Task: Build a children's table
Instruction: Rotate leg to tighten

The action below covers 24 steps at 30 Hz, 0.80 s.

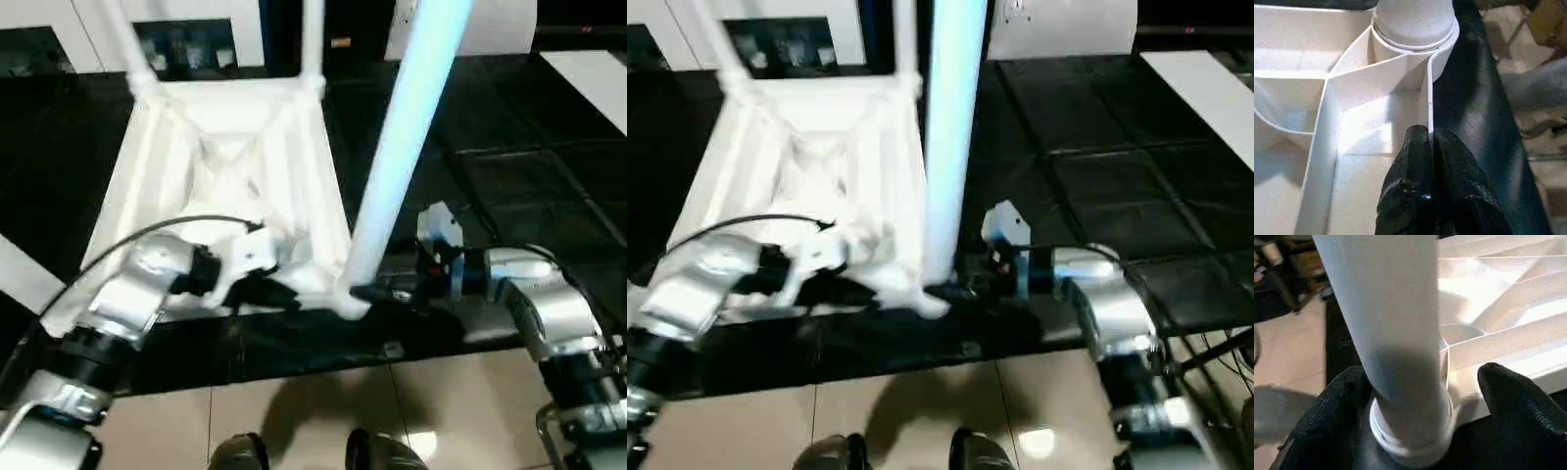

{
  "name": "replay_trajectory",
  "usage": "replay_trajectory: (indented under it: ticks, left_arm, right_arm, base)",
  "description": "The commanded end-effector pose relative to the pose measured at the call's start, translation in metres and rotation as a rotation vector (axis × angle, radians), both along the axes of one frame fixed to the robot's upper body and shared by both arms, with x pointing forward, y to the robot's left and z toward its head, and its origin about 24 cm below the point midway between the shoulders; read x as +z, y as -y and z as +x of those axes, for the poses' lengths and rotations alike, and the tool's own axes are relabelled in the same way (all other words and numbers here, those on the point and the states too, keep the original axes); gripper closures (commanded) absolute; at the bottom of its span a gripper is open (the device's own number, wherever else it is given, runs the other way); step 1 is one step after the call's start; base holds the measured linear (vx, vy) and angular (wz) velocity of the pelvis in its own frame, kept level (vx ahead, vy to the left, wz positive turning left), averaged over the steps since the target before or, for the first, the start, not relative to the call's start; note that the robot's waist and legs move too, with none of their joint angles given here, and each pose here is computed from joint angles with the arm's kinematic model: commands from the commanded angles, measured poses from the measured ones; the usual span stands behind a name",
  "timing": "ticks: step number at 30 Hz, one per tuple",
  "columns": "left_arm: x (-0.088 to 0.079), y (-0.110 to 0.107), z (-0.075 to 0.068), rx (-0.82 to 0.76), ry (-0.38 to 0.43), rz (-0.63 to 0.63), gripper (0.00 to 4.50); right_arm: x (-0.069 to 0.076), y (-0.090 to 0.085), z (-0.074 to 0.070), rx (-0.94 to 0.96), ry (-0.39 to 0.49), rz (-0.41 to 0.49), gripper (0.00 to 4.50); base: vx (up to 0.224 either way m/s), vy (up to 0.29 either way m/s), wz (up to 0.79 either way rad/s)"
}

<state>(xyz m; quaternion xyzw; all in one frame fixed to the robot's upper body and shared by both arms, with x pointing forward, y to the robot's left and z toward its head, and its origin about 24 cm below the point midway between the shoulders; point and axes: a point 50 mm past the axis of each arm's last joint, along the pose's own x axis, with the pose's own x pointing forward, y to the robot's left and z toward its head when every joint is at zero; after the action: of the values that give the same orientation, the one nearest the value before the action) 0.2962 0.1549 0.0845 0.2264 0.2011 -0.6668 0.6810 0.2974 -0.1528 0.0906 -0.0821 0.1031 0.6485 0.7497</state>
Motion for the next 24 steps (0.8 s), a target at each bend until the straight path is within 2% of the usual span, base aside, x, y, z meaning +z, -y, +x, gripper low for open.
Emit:
replay_trajectory:
  ticks: [1, 5, 9, 10, 13, 15, 20, 24]
  left_arm:
    - [-0.0047, 0.0059, -0.0052, -0.091, -0.044, 0.025, 4.5]
    - [-0.0045, 0.0045, -0.0049, -0.106, -0.044, 0.035, 4.5]
    - [-0.0044, 0.0077, -0.0052, -0.119, -0.046, 0.03, 4.5]
    - [-0.0045, 0.0081, -0.0053, -0.121, -0.047, 0.029, 4.5]
    - [-0.0052, 0.009, -0.0063, -0.133, -0.053, 0.025, 4.5]
    - [-0.0053, 0.0088, -0.0064, -0.134, -0.055, 0.024, 4.5]
    - [-0.0061, 0.0078, -0.0067, -0.136, -0.058, 0.028, 4.5]
    - [-0.0061, 0.008, -0.0061, -0.115, -0.071, 0.01, 4.5]
  right_arm:
    - [0.0012, -0.0009, -0.0001, 0.064, 0.007, -0.019, 0.92]
    - [-0.0007, -0.0001, 0.0, 0.128, -0.003, -0.054, 1.24]
    - [0.0029, -0.0041, 0.0028, 0.162, -0.012, -0.03, 1.47]
    - [0.0033, -0.0048, 0.003, 0.167, -0.015, -0.027, 1.67]
    - [0.0027, -0.0068, 0.0033, 0.204, -0.029, -0.023, 1.67]
    - [0.0022, -0.0069, 0.0028, 0.215, -0.038, -0.024, 2.05]
    - [0.0009, -0.0055, 0.0011, 0.239, -0.066, -0.024, 2.44]
    - [-0.0012, -0.0037, -0.0043, 0.249, -0.112, -0.003, 2.57]
  base:
    - [0.0, 0.0, 0.0]
    - [0.0, 0.0, 0.0]
    - [0.0, 0.0, 0.0]
    - [0.0, 0.0, 0.0]
    - [0.0, 0.0, 0.0]
    - [0.0, 0.0, 0.0]
    - [0.0, 0.0, 0.0]
    - [0.0, 0.0, 0.0]
